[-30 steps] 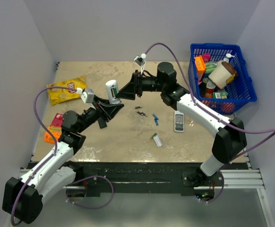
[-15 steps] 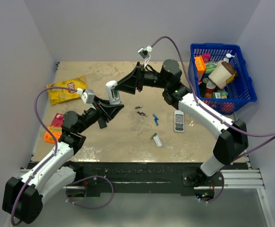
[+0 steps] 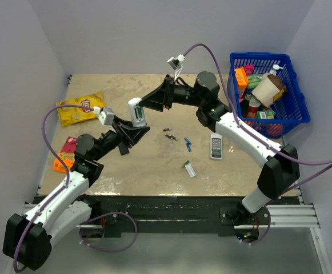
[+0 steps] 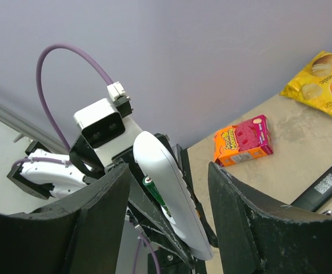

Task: Load the batteries into the remote control
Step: Load the battery into the remote control.

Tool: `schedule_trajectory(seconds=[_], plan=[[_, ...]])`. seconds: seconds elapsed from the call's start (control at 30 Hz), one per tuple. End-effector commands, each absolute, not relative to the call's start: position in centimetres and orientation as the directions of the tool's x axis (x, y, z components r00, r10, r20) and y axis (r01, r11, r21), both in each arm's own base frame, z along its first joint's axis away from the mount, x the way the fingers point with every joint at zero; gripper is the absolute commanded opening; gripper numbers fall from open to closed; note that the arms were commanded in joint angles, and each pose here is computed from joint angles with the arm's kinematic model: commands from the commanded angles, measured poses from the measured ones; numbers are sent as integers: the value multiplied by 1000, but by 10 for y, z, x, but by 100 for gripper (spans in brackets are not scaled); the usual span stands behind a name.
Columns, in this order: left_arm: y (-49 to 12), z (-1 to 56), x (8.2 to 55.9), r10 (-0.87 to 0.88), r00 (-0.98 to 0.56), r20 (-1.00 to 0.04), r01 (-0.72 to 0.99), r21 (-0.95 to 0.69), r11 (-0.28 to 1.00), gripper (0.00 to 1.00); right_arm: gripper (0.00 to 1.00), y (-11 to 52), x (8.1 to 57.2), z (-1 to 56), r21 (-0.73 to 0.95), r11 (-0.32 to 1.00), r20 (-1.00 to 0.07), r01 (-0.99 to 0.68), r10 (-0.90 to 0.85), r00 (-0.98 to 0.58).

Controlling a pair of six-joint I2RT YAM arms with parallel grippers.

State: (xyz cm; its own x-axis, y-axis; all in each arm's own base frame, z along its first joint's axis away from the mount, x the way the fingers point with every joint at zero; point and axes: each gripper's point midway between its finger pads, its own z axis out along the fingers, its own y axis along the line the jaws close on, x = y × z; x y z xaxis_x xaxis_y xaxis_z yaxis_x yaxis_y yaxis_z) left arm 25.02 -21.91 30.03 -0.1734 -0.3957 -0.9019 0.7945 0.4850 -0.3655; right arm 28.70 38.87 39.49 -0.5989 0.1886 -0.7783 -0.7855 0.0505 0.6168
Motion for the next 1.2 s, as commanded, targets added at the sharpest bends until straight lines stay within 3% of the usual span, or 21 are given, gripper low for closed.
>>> schedule_trajectory(seconds=[0.0,0.53,1.17], plan=[[-218,325,243,-424,-85,-901,833,-298,466,0,60,384,284,421,588,41,-793,-808,227,-566],[-219,330,242,-425,-77,-902,839,-289,461,0,56,392,285,402,610,60,-784,-790,185,-592],[-218,347,242,-432,-3,-902,856,-226,465,0,38,399,284,355,695,115,-719,-710,94,-688]])
